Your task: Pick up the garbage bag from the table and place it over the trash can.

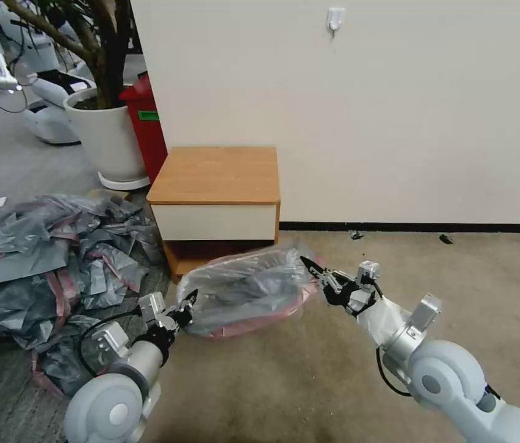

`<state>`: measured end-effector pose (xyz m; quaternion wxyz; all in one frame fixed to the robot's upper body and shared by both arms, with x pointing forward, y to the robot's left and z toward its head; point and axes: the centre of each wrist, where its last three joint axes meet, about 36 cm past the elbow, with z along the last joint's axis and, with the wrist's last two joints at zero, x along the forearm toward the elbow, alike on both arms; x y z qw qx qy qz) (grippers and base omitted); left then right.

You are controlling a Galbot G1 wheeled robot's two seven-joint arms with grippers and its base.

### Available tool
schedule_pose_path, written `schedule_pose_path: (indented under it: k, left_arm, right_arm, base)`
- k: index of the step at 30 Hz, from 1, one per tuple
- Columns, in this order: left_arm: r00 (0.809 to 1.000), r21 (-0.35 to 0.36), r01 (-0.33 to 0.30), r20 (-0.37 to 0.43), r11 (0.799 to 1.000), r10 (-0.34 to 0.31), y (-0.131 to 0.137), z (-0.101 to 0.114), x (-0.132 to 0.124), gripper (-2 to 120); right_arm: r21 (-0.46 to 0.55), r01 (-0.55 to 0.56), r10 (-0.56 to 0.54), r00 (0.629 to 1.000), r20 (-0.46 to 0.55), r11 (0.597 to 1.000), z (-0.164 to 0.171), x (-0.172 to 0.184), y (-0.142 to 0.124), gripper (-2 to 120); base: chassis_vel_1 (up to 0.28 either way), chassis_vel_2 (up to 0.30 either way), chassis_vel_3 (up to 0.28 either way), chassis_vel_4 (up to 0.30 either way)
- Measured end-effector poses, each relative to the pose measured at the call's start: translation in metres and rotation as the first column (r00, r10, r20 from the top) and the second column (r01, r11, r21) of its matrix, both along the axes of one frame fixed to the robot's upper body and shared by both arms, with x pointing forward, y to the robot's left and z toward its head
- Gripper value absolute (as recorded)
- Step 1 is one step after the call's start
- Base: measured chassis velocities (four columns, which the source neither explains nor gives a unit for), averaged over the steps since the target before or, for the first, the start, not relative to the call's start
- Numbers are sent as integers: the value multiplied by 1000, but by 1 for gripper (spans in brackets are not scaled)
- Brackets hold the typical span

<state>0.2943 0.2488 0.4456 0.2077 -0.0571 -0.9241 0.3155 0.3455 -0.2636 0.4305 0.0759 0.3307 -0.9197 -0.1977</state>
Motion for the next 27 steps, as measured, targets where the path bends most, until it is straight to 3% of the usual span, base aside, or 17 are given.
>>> schedule_pose_path:
  k: [12,18,23,25,27]
  left_arm:
    - [999,-153,-33,14,988,35,-5,8,-1,4]
    - [1000,-174,-18,-17,985,15,-12,5,-8,4]
    - [999,-188,5,-33,982,-12,-18,3,-12,5]
    - [999,-195,17,-36,981,-24,-20,2,-12,7]
    - [999,-200,18,-37,980,-26,-20,3,-12,8]
  right_arm:
    - [-70,-20,20,1000,-2,997,-23,-6,5,0]
    - [-120,7,-3,999,37,993,-22,4,7,0]
    - [-253,70,-46,994,102,965,-31,14,6,0]
    - [-364,137,-76,981,176,921,-37,18,5,0]
    - [-396,154,-80,977,197,905,-39,20,4,0]
  base:
    - [0,0,0,0]
    - [0,0,0,0]
    - [0,0,0,0]
    - [0,0,0,0]
    - [0,0,0,0]
